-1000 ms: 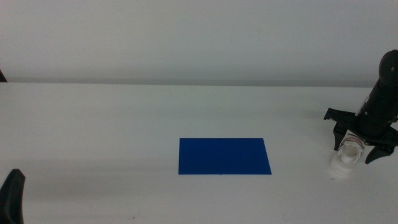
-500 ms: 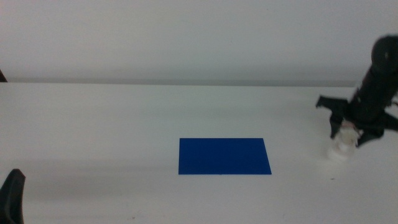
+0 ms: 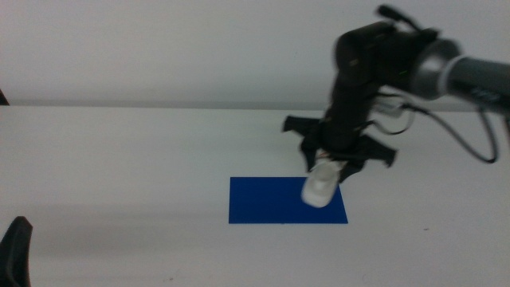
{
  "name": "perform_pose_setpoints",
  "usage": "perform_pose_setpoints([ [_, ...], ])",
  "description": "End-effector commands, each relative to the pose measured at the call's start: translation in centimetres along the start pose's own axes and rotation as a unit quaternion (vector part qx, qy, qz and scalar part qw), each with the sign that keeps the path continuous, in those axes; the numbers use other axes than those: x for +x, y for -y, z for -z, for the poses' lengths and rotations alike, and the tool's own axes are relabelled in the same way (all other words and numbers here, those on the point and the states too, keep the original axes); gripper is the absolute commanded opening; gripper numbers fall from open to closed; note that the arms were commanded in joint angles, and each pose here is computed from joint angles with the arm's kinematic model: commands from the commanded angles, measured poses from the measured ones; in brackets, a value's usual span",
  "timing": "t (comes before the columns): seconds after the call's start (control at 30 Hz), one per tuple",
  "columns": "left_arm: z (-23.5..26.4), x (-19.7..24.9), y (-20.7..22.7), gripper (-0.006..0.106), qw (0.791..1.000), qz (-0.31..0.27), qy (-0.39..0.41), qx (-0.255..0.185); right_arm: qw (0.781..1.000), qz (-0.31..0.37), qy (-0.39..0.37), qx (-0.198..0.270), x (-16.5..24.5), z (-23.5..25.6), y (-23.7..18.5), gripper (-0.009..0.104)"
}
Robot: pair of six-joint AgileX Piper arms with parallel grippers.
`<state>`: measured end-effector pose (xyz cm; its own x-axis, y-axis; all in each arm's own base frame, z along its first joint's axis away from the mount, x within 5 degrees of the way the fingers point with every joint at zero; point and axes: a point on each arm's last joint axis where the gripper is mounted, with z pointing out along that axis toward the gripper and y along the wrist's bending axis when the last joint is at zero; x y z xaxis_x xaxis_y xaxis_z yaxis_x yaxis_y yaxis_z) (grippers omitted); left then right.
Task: Use one arm to grab the shoe from the table and place it on the mat.
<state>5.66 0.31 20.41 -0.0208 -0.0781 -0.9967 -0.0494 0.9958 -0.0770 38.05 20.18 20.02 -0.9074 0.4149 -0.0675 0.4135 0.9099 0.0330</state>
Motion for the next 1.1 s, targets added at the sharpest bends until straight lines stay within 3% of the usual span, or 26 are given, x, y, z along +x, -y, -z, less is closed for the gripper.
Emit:
perform_pose_setpoints([
  [0.0, 0.1, 1.1, -0.1, 0.094, 1.0, 0.003, 0.008, -0.001, 1.0, -0.012, -0.004, 0.01, 1.1, -0.5, -1.4, 0.005],
  [0.33, 0.1, 1.1, -0.1, 0.094, 1.0, 0.003, 0.008, -0.001, 1.0, -0.02, 0.001, 0.02, 2.7, -1.2, -2.8, 0.005],
  [0.4, 0.1, 1.1, -0.1, 0.094, 1.0, 0.003, 0.008, -0.001, 1.0, 0.008, 0.003, 0.014, 2.7, -1.2, -2.9, 0.005],
  [0.5, 0.1, 1.1, -0.1, 0.094, 1.0, 0.003, 0.008, -0.001, 0.991, 0.13, 0.022, -0.017, 2.4, -1.2, -3.6, 0.005],
  [0.6, 0.1, 1.1, -0.1, 0.094, 1.0, 0.003, 0.008, -0.001, 0.939, 0.342, 0.031, -0.034, 2.6, -1.1, -4.1, 0.005],
  [0.73, 0.1, 1.1, -0.1, 0.094, 1.0, 0.003, 0.008, -0.001, 0.831, 0.555, 0.03, -0.042, 2.9, -1.1, -4.3, 0.005],
  [0.8, 0.1, 1.1, -0.1, 0.094, 1.0, 0.003, 0.008, -0.001, 0.796, 0.604, 0.035, -0.036, 3.0, -1.1, -4.3, 0.005],
  [1.0, 0.1, 1.1, -0.1, 0.094, 1.0, 0.003, 0.008, -0.001, 0.739, 0.672, 0.036, -0.032, 3.0, -1.2, -4.3, 0.005],
  [1.07, 0.1, 1.1, -0.1, 0.094, 1.0, 0.003, 0.008, -0.001, 0.697, 0.715, 0.036, -0.041, 3.1, -1.2, -4.4, 0.005],
])
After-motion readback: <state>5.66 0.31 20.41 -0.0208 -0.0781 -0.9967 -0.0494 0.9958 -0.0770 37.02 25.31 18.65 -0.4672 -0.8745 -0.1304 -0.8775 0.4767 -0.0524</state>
